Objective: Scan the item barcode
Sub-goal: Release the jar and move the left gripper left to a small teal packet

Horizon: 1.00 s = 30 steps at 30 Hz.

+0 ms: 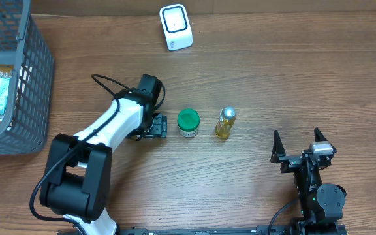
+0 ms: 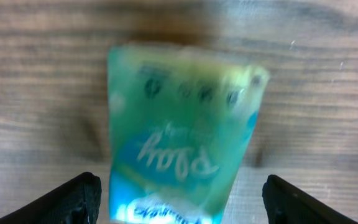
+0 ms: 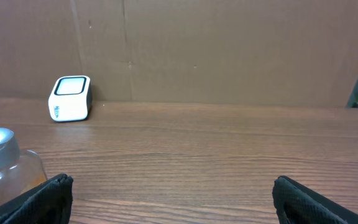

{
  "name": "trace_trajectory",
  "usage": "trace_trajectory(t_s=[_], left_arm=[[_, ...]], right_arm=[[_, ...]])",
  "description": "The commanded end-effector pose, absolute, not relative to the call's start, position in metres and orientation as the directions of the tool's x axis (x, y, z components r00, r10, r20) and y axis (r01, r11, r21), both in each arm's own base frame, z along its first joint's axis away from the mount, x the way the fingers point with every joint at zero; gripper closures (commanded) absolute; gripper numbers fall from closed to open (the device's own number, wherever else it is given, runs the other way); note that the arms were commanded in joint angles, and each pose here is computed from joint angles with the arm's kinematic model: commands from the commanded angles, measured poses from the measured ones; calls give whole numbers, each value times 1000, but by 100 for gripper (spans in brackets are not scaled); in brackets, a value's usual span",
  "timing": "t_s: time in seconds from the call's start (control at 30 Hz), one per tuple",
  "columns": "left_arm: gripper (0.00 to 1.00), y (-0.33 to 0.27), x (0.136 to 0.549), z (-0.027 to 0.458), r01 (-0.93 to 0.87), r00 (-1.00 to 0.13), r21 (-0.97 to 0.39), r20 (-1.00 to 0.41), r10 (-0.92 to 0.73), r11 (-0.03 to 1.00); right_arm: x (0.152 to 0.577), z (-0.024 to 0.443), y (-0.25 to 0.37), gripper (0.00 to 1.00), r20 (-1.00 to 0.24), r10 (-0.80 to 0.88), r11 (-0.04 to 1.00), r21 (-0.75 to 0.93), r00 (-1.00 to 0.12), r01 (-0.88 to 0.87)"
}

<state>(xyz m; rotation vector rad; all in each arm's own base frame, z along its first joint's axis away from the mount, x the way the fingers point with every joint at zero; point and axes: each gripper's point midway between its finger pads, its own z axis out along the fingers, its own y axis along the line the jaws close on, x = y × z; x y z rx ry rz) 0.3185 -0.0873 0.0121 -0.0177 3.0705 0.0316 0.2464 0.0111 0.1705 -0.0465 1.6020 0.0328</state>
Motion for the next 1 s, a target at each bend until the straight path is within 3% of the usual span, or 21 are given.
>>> trace_trajectory(t_s=[0.0, 0.17, 0.43, 0.6, 0.97], left_arm=[[14, -93, 339, 41, 24, -995, -124, -97, 12, 992], [18, -91, 357, 74, 51, -993, -334, -119, 11, 941], [33, -75, 342, 53, 70, -995, -324, -91, 42, 944], [56, -70, 334, 28, 20, -997, -299, -77, -3, 954], [58, -63, 336, 21, -16, -996, -257, -86, -39, 966]], right_arm=[[247, 167, 12, 0, -999, -11, 998, -9, -35, -56], [247, 167, 12, 0, -999, -11, 998, -9, -35, -56], [247, 167, 12, 0, -999, -11, 998, -9, -35, -56], [247, 167, 12, 0, -999, -11, 998, -9, -35, -56], [247, 167, 12, 0, -999, -11, 998, -9, -35, -56]])
